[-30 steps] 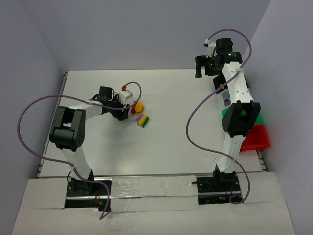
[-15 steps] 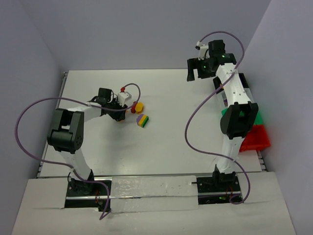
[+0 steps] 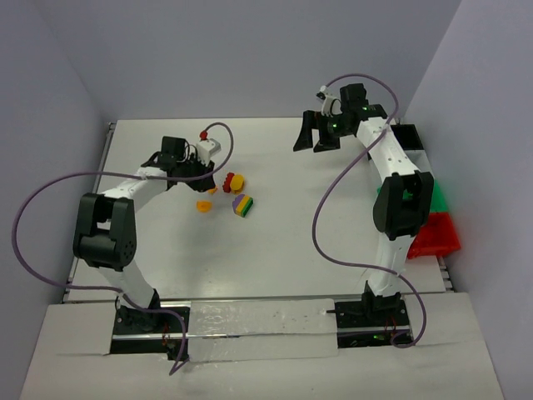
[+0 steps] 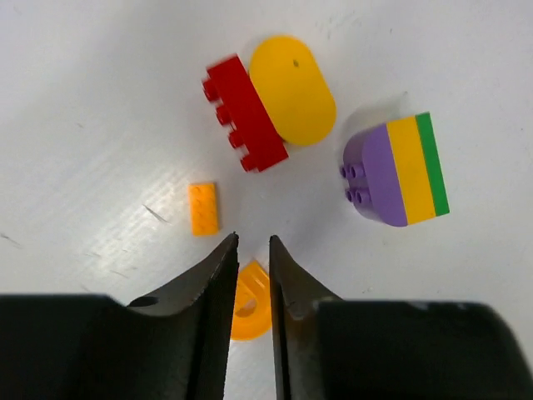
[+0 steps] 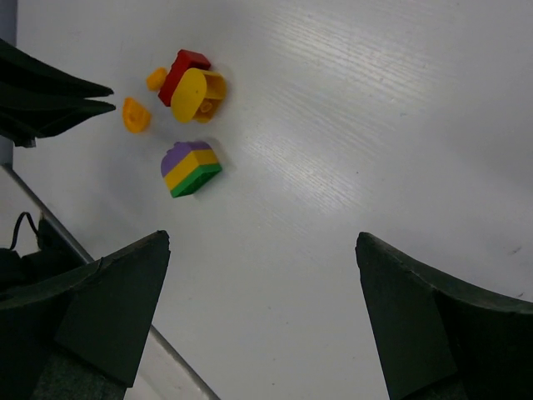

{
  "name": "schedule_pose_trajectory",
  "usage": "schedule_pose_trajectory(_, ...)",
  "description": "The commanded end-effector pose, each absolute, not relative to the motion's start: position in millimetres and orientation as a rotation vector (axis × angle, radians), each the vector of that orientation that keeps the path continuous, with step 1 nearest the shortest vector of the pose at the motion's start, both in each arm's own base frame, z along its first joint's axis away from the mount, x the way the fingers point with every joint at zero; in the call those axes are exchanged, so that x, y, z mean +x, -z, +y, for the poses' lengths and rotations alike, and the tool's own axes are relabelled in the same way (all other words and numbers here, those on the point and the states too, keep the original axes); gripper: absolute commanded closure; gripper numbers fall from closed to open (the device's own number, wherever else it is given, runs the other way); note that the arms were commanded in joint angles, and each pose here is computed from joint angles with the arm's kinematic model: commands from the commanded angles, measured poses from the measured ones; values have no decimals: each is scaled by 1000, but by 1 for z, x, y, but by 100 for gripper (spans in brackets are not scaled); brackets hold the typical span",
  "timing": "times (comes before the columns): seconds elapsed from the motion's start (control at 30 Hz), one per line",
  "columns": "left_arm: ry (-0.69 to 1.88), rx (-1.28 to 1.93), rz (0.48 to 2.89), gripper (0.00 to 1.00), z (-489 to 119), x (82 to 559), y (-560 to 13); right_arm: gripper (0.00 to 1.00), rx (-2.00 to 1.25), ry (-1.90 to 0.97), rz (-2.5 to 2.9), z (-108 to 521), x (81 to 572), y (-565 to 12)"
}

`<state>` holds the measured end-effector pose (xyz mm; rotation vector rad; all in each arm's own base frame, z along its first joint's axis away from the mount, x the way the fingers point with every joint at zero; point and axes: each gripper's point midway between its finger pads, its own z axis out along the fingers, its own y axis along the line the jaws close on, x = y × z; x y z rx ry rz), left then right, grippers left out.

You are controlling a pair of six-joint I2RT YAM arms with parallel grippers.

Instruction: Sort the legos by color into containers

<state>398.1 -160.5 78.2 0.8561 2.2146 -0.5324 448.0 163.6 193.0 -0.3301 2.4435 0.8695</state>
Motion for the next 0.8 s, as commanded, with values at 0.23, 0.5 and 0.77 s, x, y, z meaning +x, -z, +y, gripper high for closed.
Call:
schedule_pose_trajectory(0.23,621,1246,2212,16,-135,357,-84,0,-423,-911,2318,175,435,-240)
schedule_pose_trajectory(0.5,628,1676,1873,16,-127,343,-61,0,-415,-918,2350,175,433,-234)
schedule_pose_trajectory(0.77,597,1856,1729,19,-127,356,-45,0,-449,-895,2365,172,431,-231)
